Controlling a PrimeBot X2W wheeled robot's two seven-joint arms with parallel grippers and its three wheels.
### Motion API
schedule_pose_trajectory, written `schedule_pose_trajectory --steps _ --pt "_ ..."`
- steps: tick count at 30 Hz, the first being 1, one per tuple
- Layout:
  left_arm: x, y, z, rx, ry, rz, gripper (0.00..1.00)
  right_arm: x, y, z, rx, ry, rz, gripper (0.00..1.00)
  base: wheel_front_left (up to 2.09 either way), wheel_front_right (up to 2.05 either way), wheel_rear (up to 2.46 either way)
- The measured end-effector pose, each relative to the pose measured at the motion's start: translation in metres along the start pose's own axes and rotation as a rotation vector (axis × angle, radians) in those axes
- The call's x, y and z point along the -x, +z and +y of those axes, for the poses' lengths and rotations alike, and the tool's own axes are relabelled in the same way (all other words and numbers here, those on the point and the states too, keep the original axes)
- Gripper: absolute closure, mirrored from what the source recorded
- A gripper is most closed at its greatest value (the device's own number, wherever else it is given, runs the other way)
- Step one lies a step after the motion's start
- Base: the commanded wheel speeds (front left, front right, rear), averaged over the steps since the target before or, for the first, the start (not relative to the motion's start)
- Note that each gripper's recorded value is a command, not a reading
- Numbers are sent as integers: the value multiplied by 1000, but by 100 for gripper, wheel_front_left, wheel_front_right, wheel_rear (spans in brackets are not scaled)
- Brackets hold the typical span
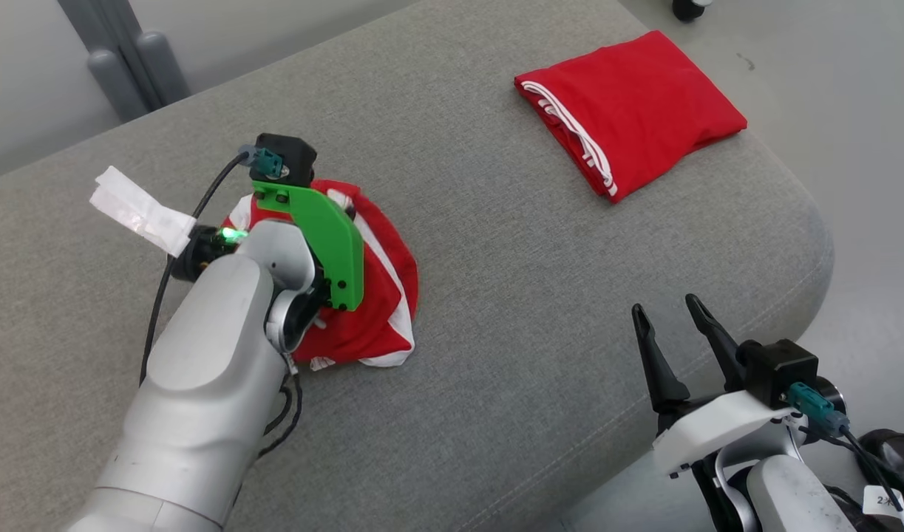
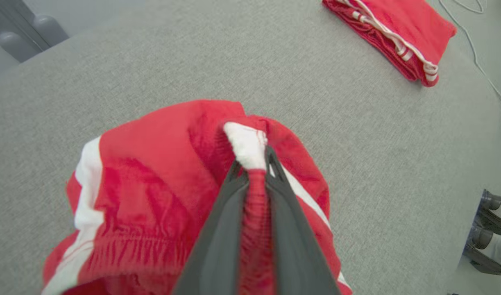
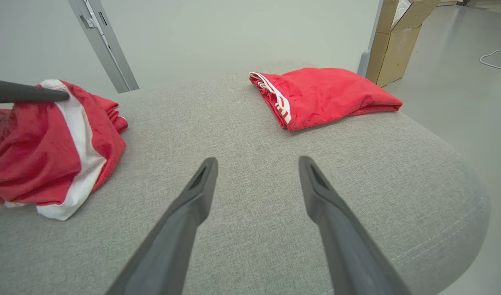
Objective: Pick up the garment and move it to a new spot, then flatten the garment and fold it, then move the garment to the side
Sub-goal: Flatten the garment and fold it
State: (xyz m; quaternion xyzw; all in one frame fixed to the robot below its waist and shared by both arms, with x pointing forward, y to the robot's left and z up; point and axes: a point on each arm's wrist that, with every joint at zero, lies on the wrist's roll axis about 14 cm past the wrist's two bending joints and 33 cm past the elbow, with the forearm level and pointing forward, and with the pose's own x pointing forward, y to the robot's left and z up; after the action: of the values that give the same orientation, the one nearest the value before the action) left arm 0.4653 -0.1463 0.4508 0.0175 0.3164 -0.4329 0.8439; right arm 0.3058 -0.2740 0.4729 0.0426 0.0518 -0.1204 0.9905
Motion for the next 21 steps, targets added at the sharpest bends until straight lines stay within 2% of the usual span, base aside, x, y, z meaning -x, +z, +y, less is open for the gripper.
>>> schedule_pose_trajectory --steps 6,9,13,15,17,21 --pt "29 98 -27 12 -96 -392 100 -9 1 10 2 36 -6 0 0 0 0" --pt "63 156 -40 -1 -154 -618 100 -14 1 18 5 63 -5 0 0 0 0" --pt "113 210 -65 -11 -252 -869 100 -18 3 26 5 88 -7 0 0 0 0" --pt "126 218 -73 -22 -268 -917 100 -20 3 30 7 102 -8 0 0 0 0" --pt "127 211 -75 -18 -267 -901 100 -22 4 32 5 112 -11 0 0 0 0" --pt "106 155 -61 10 -224 -765 100 -28 4 44 4 149 -11 0 0 0 0"
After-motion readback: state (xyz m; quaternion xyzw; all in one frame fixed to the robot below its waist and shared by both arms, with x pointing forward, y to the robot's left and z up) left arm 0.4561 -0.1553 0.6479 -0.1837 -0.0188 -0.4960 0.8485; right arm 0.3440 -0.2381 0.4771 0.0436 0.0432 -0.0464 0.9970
